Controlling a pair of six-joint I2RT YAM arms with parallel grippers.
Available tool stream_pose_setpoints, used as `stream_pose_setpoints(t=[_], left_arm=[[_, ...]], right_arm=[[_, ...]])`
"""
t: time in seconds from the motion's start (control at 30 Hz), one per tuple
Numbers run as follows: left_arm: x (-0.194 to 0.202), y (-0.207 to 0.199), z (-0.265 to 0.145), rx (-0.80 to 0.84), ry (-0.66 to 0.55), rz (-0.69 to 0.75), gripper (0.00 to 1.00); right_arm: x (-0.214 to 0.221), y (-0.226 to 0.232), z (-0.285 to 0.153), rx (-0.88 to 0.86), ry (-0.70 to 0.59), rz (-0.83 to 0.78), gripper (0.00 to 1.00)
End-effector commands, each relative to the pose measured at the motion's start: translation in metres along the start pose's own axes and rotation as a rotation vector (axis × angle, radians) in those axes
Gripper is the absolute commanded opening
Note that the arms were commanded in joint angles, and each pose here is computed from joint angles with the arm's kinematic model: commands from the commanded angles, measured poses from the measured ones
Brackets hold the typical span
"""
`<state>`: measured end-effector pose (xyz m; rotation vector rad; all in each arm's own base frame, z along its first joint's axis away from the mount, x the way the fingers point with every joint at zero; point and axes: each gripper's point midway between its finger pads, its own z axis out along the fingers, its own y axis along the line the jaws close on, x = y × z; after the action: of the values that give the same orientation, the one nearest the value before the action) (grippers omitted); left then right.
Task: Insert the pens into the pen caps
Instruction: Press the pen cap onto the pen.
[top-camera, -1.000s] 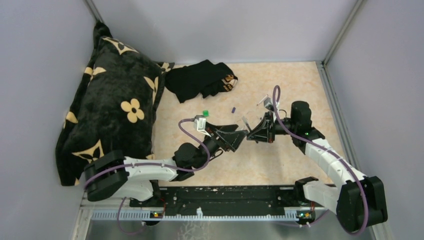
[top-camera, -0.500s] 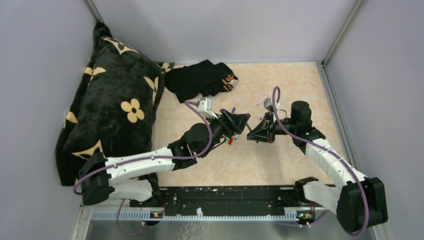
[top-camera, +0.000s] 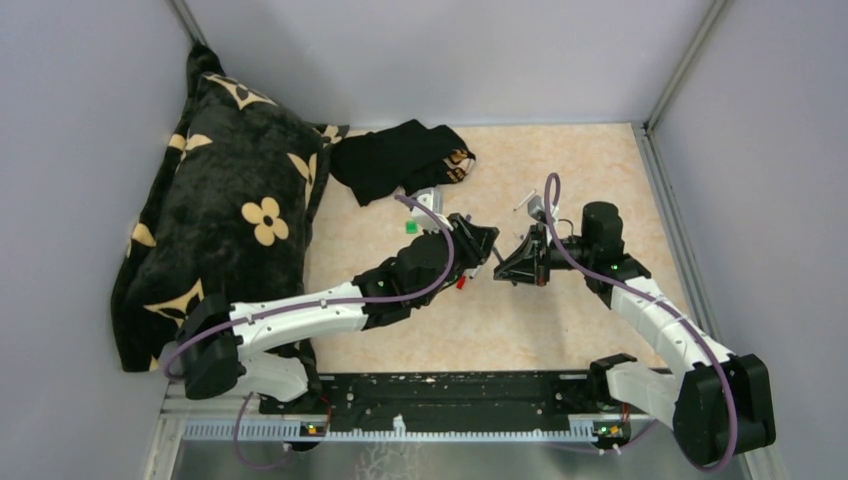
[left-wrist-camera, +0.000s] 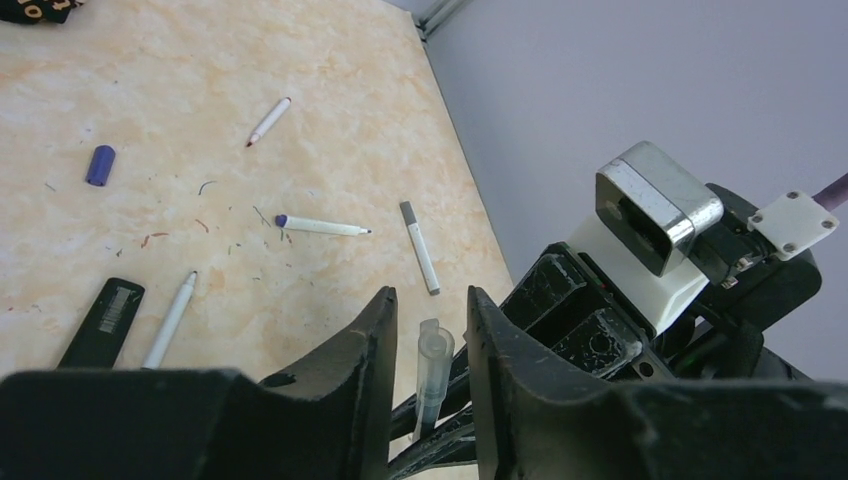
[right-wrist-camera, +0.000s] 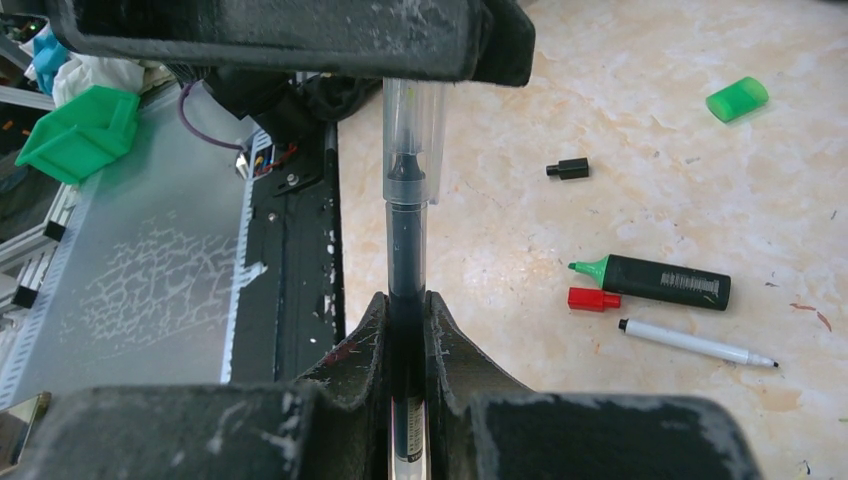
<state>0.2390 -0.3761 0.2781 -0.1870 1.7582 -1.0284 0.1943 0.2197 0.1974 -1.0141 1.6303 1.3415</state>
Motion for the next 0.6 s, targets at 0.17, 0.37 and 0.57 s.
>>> stream_pose_setpoints(t=[0.17,0.37,0.57], left_arm=[[0.02,0.0,0.004,-0.002,0.089,-0.054,0.07],[0.06,0.007,0.0,0.022,0.231,-0.091,0.0],[0.129,0.022,-0.012,0.036,0.471,-0.113,0.0]], right_arm=[[-0.026,0.003,-0.001,0.006,-0.032,-0.103,0.0],[-0.033,-0.007,-0.003,0.073,-0.032,-0.14,0.0],[-0.054,-0.027,-0.006,0.217,-0.04,-0.22,0.0]])
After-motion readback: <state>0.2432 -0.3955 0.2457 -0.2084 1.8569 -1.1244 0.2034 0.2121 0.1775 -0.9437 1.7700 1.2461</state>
